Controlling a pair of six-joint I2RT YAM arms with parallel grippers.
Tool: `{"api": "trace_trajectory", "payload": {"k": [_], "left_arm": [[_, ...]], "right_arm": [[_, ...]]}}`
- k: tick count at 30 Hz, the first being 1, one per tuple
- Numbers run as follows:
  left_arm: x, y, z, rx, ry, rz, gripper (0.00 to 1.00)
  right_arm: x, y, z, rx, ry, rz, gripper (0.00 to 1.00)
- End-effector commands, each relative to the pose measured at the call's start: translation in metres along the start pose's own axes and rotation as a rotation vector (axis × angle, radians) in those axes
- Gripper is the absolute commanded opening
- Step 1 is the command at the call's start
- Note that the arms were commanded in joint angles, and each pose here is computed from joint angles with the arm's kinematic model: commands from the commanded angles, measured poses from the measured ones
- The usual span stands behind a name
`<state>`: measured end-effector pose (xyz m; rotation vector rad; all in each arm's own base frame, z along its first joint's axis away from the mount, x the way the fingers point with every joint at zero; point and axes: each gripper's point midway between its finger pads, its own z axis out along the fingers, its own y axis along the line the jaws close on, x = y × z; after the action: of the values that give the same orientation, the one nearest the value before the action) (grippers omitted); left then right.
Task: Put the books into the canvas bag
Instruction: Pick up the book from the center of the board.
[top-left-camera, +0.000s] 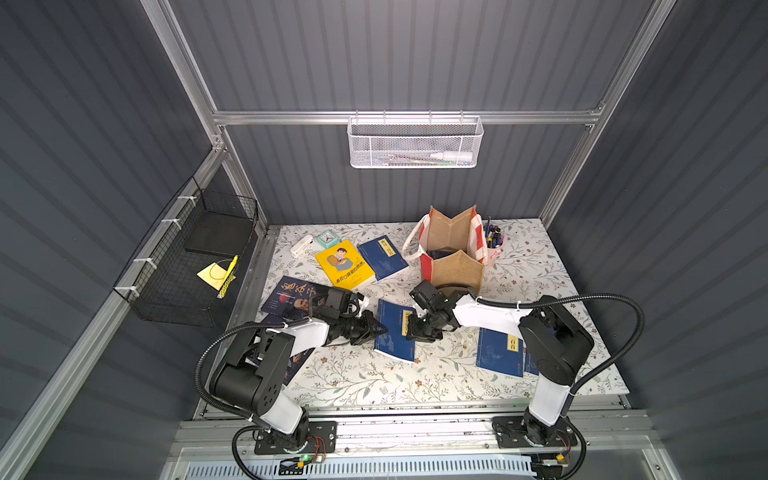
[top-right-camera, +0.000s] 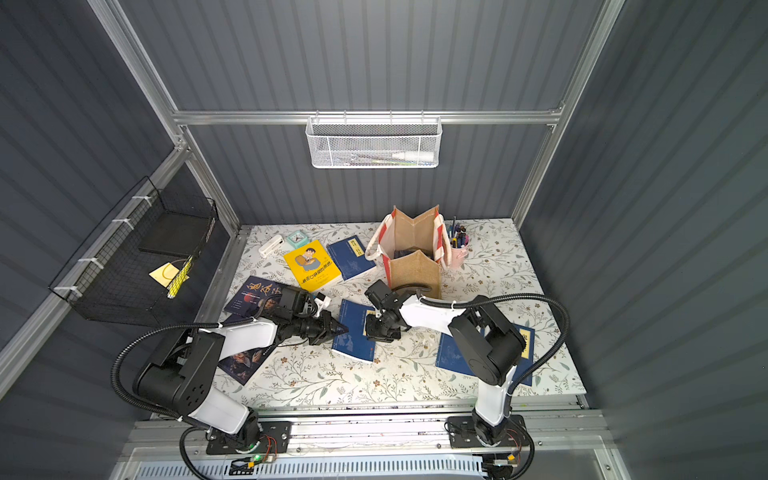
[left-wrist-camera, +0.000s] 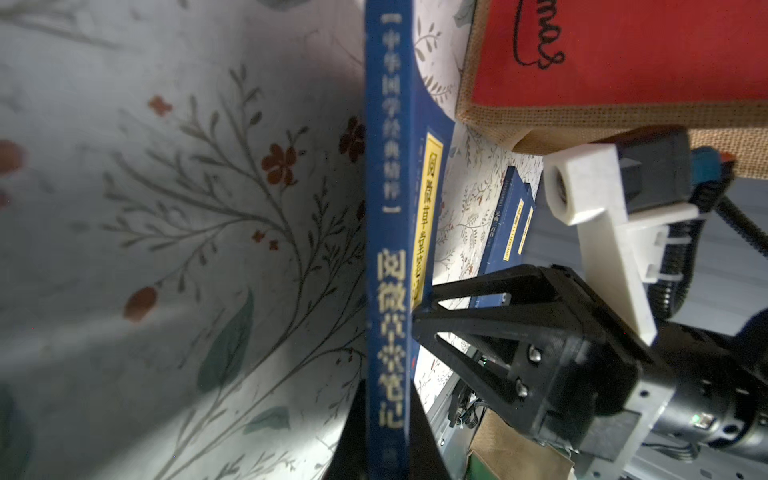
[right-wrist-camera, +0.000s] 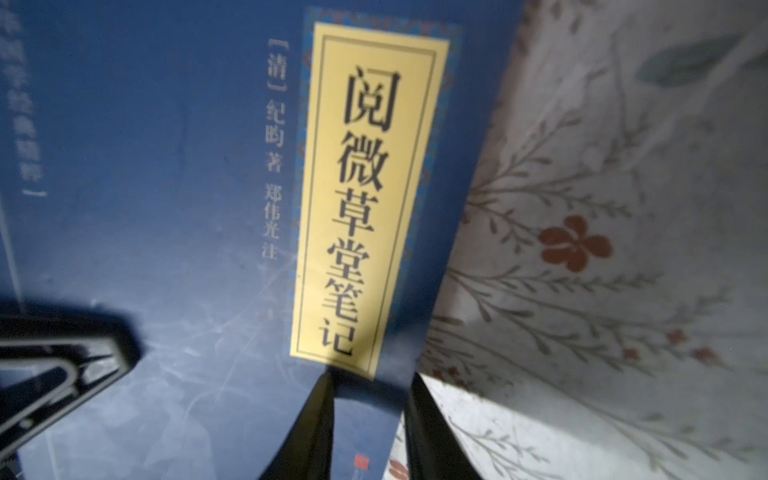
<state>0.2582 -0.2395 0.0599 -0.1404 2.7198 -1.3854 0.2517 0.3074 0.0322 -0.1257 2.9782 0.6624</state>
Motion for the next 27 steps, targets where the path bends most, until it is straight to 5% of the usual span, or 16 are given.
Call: {"api": "trace_trajectory", "payload": {"k": [1, 6, 13, 20, 27], "left_arm": [[-0.005, -0.013, -0.019, -0.071, -0.015, 0.077, 0.00], [-0.029, -0.030, -0.062, -0.259, -0.119, 0.187, 0.00], [-0.073, -0.094, -0.126, -0.342, -0.357, 0.334, 0.00], [-0.111, -0.184, -0.175, -0.209, -0.588, 0.453, 0.00], [-0.137, -0.265, -0.195, 0.045, -0.708, 0.515, 0.00]], "right_arm": [[-0.011, 0.021, -0.036, -0.029, -0.075, -0.086, 0.33], [-0.016, 0.034, -0.106, -0.018, -0.186, -0.192, 0.39], [-0.032, 0.047, -0.230, 0.044, -0.433, -0.315, 0.48], [-0.062, -0.010, -0.312, 0.165, -0.552, -0.192, 0.61], [-0.100, -0.081, -0.331, 0.152, -0.574, 0.033, 0.67]]}}
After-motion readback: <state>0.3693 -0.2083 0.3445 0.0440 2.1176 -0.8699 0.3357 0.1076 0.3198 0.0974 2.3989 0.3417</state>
